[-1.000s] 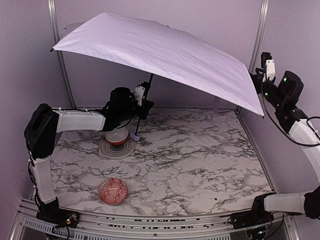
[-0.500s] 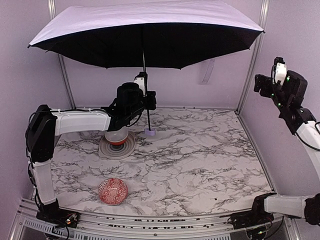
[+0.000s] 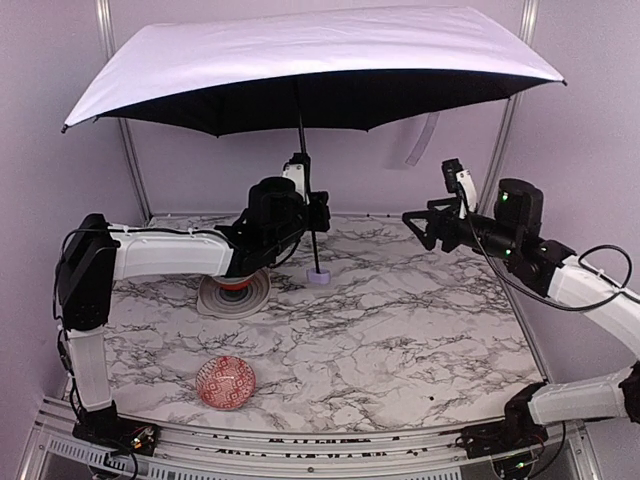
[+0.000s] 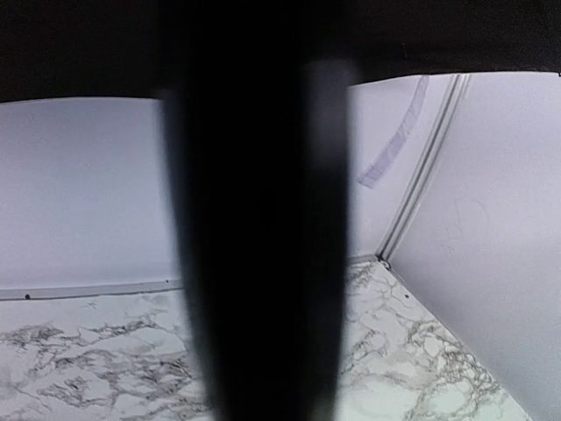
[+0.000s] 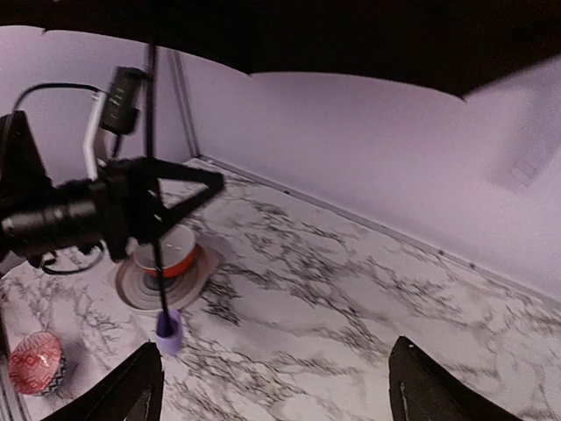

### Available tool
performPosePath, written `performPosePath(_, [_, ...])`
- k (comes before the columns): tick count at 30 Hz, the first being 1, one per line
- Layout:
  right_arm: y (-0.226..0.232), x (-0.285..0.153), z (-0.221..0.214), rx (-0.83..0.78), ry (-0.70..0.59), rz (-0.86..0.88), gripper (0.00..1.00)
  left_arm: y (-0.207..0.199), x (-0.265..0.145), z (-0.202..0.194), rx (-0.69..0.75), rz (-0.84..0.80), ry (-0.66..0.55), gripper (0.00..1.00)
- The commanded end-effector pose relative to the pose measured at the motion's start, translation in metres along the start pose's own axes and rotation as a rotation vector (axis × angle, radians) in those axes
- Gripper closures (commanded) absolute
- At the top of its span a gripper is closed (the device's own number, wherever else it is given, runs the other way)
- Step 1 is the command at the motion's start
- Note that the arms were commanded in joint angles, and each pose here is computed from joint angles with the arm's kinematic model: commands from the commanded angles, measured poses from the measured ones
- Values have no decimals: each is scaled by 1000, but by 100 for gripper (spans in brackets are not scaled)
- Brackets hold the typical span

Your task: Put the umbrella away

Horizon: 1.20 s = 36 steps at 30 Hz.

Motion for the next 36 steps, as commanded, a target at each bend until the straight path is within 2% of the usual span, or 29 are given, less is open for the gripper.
performPosePath(1, [60, 18, 54, -141, -162, 384, 14, -30, -21, -17, 31, -42, 8, 100])
performPosePath(3, [68, 28, 66, -105, -212, 456, 14, -40, -33, -26, 31, -36, 26, 100])
performPosePath(6, [73, 48, 78, -37, -261, 475, 15, -52, -48, -40, 30, -9, 49, 100])
performPosePath(11, [88, 87, 81, -15, -222, 489, 15, -74, -62, -57, 93, 19, 66, 100])
performPosePath(15, [83, 103, 80, 19, -215, 401, 17, -83, -65, -62, 83, -6, 79, 100])
performPosePath(18, [79, 105, 76, 18, -228, 360, 23, -89, -69, -64, 78, -25, 83, 100])
performPosePath(22, [80, 104, 72, 28, -235, 376, 48, -93, -76, -71, 87, -32, 96, 100])
performPosePath(24, [80, 104, 71, 34, -237, 387, 55, -96, -77, -72, 92, -42, 100, 100])
performPosePath(30, [83, 103, 70, 46, -238, 433, 50, -103, -80, -72, 146, -24, 88, 100])
performPosePath(32, [84, 103, 71, 46, -244, 446, 60, -103, -81, -73, 153, -16, 87, 100])
performPosePath(34, [84, 103, 73, 47, -247, 450, 82, -103, -81, -72, 163, -11, 85, 100])
performPosePath(36, [86, 102, 75, 43, -249, 459, 97, -103, -82, -72, 173, -12, 85, 100])
Point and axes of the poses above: each gripper's point midway between its finger pads, its own x axis out along the fingers, its own y axis along the line the jaws close on, z = x × y, the point moved 9 cm from there along -x, back along the fingers, and after that the axes turned 6 degrees about x, right-handed, at the moved point
